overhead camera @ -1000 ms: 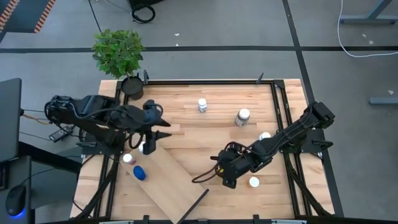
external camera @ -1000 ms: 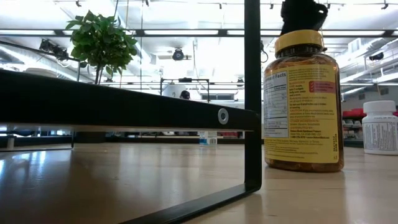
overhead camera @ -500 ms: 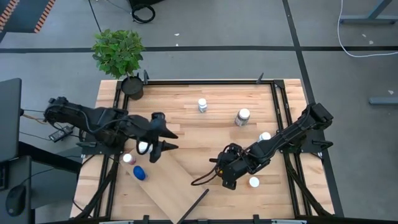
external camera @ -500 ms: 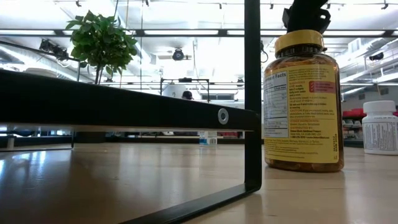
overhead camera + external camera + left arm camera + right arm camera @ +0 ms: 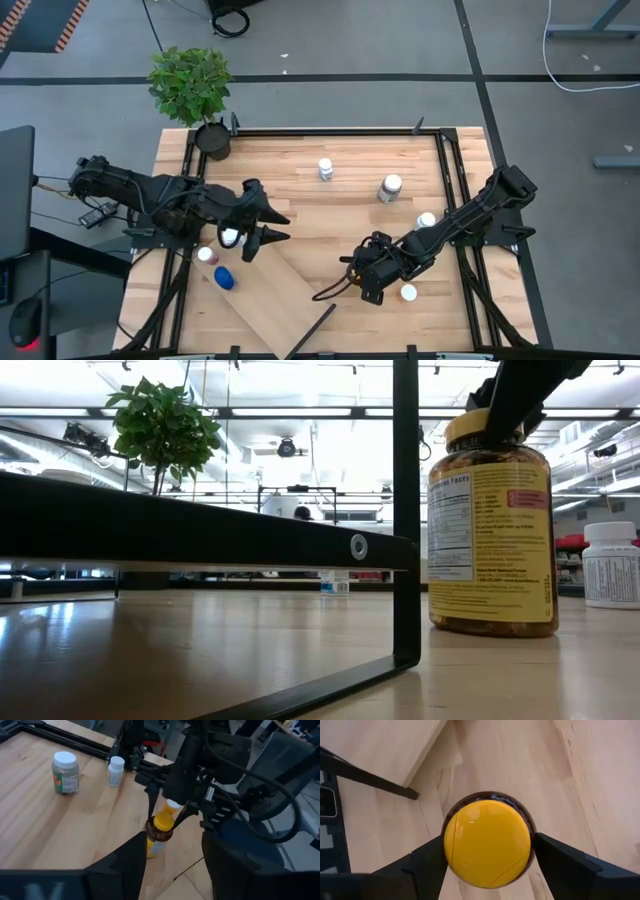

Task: Pick and place medicine bottles onto shelf by color
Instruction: Put the yellow pill bottle on the shelf

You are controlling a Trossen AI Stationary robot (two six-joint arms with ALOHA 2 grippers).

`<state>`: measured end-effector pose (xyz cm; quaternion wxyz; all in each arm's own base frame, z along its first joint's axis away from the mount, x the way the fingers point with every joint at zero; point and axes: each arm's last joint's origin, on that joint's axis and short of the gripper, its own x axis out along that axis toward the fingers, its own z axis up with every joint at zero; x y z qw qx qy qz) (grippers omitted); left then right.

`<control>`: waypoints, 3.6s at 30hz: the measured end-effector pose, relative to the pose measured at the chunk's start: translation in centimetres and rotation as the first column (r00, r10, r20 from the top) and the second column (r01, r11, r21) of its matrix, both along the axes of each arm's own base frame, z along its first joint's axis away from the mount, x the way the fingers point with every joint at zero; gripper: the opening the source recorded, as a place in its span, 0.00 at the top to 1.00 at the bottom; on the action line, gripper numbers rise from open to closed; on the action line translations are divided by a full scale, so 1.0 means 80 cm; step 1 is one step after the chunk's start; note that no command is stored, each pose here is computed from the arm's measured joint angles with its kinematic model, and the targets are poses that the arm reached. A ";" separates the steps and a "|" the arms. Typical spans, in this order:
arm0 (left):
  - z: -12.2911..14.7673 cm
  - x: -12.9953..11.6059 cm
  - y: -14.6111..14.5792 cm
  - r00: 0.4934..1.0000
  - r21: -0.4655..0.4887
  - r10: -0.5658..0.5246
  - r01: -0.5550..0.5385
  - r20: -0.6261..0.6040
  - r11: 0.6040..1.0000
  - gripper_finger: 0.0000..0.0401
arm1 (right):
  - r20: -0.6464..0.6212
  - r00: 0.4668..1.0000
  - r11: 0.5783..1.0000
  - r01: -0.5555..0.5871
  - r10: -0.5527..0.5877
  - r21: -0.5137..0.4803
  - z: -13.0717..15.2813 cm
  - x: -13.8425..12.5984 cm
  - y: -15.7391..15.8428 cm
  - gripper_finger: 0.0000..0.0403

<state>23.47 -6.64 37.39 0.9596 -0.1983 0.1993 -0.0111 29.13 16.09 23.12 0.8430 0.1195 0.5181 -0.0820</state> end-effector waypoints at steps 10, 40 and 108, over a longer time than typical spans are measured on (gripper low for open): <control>0.000 -0.003 -0.011 1.000 -0.018 -0.029 0.029 -0.003 0.999 0.53 | 0.036 0.999 0.999 0.013 -0.011 -0.041 0.011 0.007 -0.002 0.41; 0.044 -0.091 0.048 0.984 0.007 0.136 -0.137 0.112 0.991 0.61 | 0.357 0.920 0.981 -0.111 0.162 -0.159 0.112 0.173 -0.071 0.43; -0.033 -0.120 0.015 0.767 -0.124 -0.124 0.059 -0.630 0.991 0.73 | 0.393 0.890 0.973 -0.216 0.231 -0.084 0.076 0.280 -0.089 0.43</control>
